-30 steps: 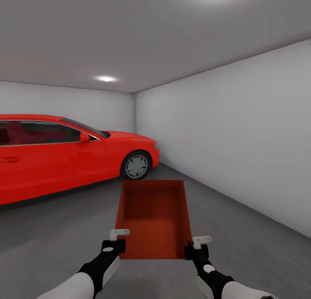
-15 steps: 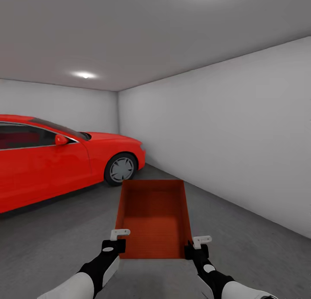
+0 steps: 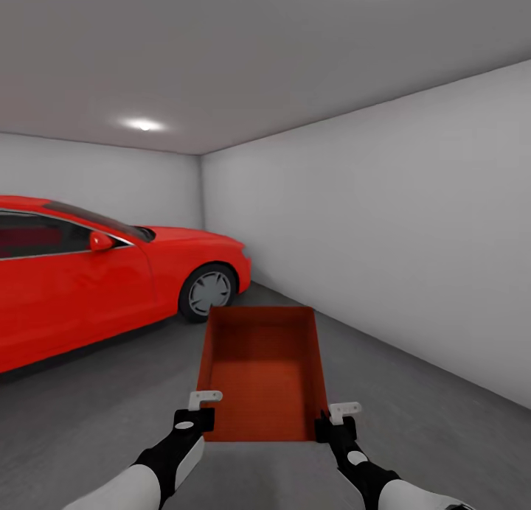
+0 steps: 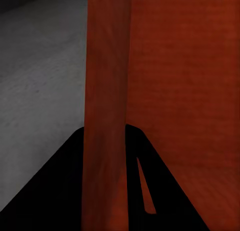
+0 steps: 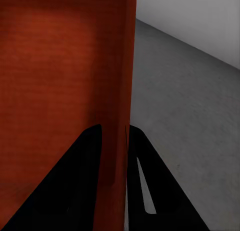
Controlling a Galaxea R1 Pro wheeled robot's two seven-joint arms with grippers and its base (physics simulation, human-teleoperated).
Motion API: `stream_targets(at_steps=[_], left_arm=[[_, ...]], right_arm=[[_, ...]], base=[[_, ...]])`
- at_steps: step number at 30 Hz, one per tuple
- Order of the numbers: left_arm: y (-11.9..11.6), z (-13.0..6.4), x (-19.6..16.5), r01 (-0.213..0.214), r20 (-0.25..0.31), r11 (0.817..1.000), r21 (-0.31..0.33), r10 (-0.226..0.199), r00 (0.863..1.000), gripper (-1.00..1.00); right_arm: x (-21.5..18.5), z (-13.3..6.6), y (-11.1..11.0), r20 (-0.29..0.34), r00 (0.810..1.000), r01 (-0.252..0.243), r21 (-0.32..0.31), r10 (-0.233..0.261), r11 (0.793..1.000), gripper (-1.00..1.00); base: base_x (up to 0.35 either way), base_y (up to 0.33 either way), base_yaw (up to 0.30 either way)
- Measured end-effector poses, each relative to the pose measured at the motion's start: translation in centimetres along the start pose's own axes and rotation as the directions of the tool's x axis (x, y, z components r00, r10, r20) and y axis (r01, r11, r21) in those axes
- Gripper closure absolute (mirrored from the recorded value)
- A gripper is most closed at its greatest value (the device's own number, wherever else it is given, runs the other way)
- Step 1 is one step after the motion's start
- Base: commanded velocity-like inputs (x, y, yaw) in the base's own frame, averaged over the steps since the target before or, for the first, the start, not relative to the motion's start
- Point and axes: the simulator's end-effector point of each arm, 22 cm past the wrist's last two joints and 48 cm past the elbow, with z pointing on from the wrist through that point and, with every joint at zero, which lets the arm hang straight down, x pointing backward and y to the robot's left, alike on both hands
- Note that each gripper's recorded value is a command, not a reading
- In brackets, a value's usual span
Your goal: Move the two storage containers from the living room to the garage. In the garage, place one container on the floor and stack the other container on top of it (either order is fine).
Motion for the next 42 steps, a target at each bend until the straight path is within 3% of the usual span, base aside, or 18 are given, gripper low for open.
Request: stream_targets(at_steps=[13,42], left_arm=[[0.01,0.01,0.01,0.000,0.000,1.000,0.000,0.000,1.000,1.00],[-0.03,0.15,0.32,-0.001,-0.006,1.000,0.000,0.001,1.000,1.00]], right_arm=[[0.02,-0.01,0.01,0.000,1.000,0.000,0.000,0.000,1.000,1.00],[0.34,0.08,0.01,-0.006,1.000,0.000,0.000,0.000,1.000,1.00]], base=[[0.315,0.186,-0.038],[0.313,0.187,-0.266]])
